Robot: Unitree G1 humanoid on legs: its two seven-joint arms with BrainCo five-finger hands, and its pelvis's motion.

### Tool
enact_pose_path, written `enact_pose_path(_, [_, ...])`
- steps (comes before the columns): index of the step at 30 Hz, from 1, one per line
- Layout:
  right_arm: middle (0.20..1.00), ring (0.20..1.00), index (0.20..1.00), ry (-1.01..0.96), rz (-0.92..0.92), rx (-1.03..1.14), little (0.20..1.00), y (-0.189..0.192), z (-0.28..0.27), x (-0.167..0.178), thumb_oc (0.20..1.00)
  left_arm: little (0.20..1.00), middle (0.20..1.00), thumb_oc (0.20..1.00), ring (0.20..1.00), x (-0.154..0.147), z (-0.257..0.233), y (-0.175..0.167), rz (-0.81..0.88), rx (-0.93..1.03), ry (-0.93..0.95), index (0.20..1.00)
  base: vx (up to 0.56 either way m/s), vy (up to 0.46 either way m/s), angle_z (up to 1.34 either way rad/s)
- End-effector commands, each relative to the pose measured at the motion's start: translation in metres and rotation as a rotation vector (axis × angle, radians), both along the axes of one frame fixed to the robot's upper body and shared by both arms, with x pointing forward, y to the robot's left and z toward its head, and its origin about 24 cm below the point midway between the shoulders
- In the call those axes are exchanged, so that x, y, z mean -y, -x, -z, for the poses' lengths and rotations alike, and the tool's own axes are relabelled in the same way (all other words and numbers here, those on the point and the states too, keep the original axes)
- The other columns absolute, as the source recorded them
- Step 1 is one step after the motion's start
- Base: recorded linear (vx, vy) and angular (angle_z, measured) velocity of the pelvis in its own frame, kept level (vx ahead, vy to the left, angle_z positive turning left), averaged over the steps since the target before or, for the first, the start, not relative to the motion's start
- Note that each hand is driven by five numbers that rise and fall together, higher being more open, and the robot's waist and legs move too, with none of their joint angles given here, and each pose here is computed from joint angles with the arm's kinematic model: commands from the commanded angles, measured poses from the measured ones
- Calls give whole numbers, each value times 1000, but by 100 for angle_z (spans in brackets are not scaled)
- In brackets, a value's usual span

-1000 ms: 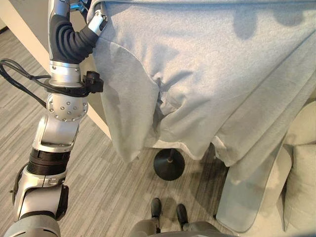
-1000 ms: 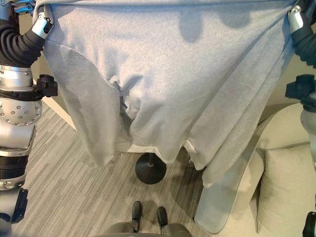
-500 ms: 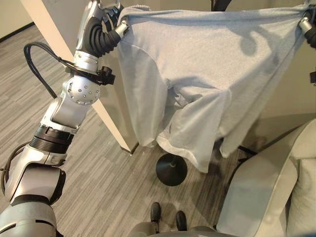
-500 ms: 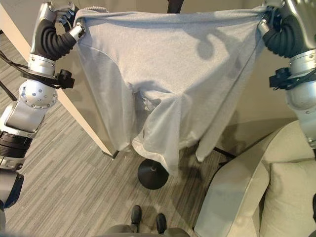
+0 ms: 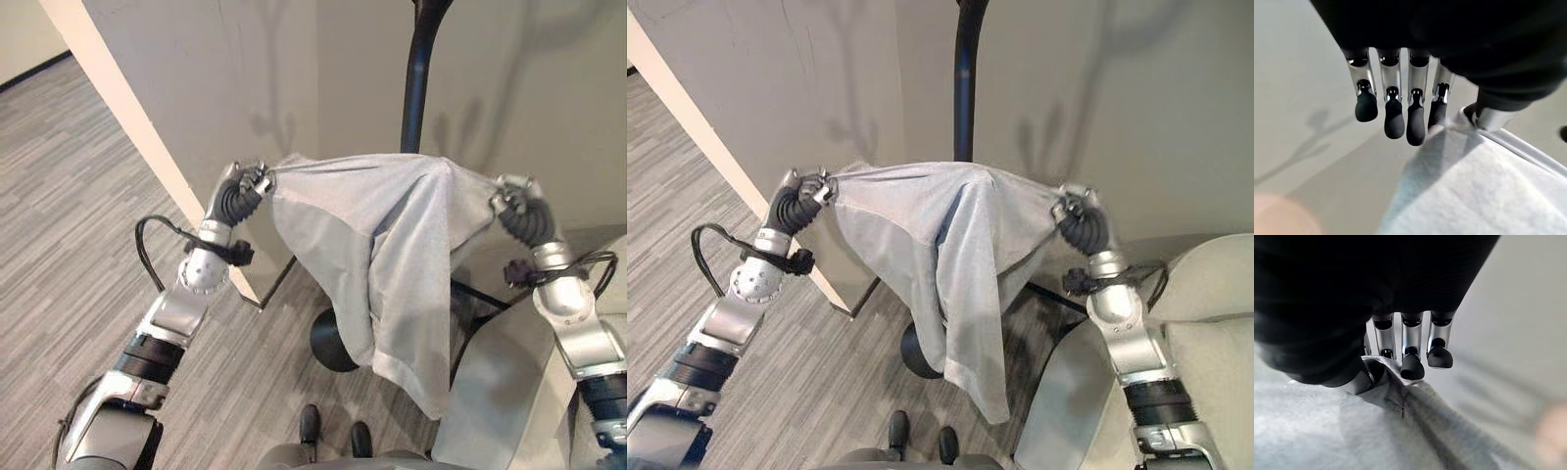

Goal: Hang the clothes on the sofa on the clothes rack.

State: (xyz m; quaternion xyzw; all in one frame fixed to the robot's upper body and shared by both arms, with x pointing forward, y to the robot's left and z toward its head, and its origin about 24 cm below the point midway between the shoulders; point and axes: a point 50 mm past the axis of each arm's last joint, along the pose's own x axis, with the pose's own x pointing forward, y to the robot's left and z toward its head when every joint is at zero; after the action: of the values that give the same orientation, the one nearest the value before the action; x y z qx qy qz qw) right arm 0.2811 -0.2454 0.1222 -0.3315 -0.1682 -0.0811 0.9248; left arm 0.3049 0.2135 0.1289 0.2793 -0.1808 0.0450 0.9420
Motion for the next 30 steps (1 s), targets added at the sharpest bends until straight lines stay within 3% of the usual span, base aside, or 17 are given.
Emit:
enact_pose_path(1, [200, 200, 200, -21, 184, -133, 200, 15, 27, 44, 200, 200, 200, 200, 200, -46, 24, 6, -190, -116, -18, 200, 24, -3, -6])
enact_pose_path(7, [200, 200, 200, -74, 170, -228, 200, 25, 56, 36, 200, 200, 200, 200, 200, -39, 54, 16, -185, -210, 48, 200, 18, 4, -7])
enact_pose_path(8, [200, 200, 200, -85, 167, -236, 200, 25, 59, 35, 200, 272, 272, 272, 272, -37, 58, 17, -181, -223, 63, 272, 0, 0, 0])
enact_pose_path(9, [598, 598, 598, -98, 167, -240, 598, 26, 61, 34, 598, 272, 272, 272, 272, -37, 61, 18, -181, -231, 73, 272, 0, 0, 0])
enact_pose_path(10, [1000, 1000, 1000, -107, 167, -239, 1000, 27, 62, 34, 1000, 1000, 1000, 1000, 1000, -36, 63, 19, -182, -235, 79, 1000, 0, 0, 0])
enact_pose_path(30, [1000, 1000, 1000, -219, 266, 104, 1000, 42, 5, 57, 1000, 1000, 1000, 1000, 1000, -46, 72, 26, -234, -255, 153, 1000, 2, 1, 0])
